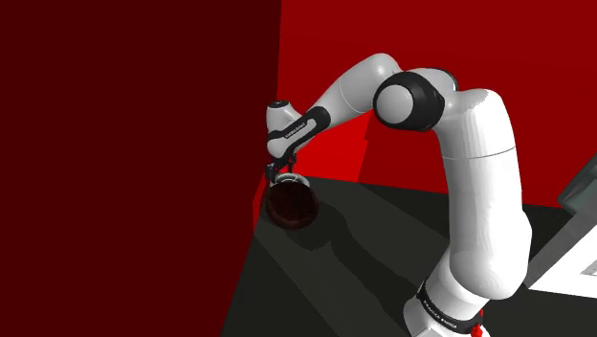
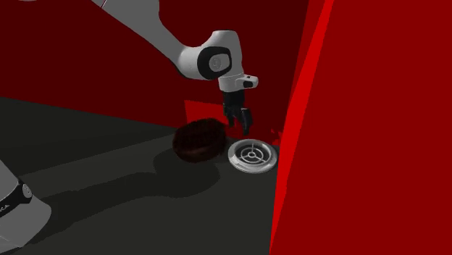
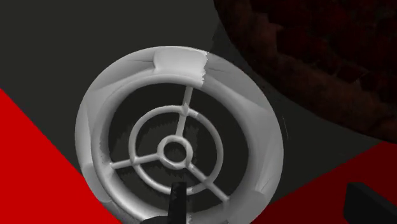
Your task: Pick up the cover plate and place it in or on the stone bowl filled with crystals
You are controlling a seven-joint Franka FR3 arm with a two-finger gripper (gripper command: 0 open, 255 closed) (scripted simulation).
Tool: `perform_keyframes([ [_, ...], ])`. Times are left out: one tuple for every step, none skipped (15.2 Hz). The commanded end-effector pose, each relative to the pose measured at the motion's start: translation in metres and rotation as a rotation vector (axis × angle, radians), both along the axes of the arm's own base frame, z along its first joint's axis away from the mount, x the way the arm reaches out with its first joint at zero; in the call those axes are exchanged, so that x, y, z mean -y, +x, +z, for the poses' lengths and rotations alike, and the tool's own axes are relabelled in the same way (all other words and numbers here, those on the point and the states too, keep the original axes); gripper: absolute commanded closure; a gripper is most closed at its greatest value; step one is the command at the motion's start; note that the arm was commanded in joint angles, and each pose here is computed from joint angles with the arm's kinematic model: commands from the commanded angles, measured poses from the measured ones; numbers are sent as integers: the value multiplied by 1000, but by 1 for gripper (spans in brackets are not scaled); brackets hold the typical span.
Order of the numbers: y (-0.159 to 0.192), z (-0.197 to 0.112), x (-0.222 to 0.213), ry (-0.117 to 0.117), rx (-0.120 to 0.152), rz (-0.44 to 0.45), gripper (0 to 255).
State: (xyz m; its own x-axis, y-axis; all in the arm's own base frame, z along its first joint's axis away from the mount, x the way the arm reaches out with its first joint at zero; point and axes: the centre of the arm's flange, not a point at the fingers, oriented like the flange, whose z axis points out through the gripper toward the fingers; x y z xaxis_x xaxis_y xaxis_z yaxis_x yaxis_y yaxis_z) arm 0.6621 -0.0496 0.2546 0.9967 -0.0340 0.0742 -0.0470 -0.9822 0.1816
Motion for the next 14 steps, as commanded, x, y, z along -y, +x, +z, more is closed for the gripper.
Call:
perform_keyframes([
  [0,-64,0,33,-60,-79,0],
  [0,-64,0,33,-60,-79,0],
  [0,-64,0,33,-60,-79,0],
  [0,-64,0,33,-60,-79,0],
  [0,-64,0,33,-60,-79,0],
  [0,-64,0,33,-60,-79,0],
  [-3,-64,9,33,-60,-79,255],
  [-2,-67,6,33,-60,-79,255],
  [-4,-67,8,33,-60,-79,255],
  [-2,-66,8,33,-60,-79,255],
  [-2,-66,9,33,-60,-79,255],
  [-2,-67,9,33,-60,-79,255],
  [-3,-65,10,33,-60,-79,255],
  [-2,-64,9,33,-60,-79,255],
])
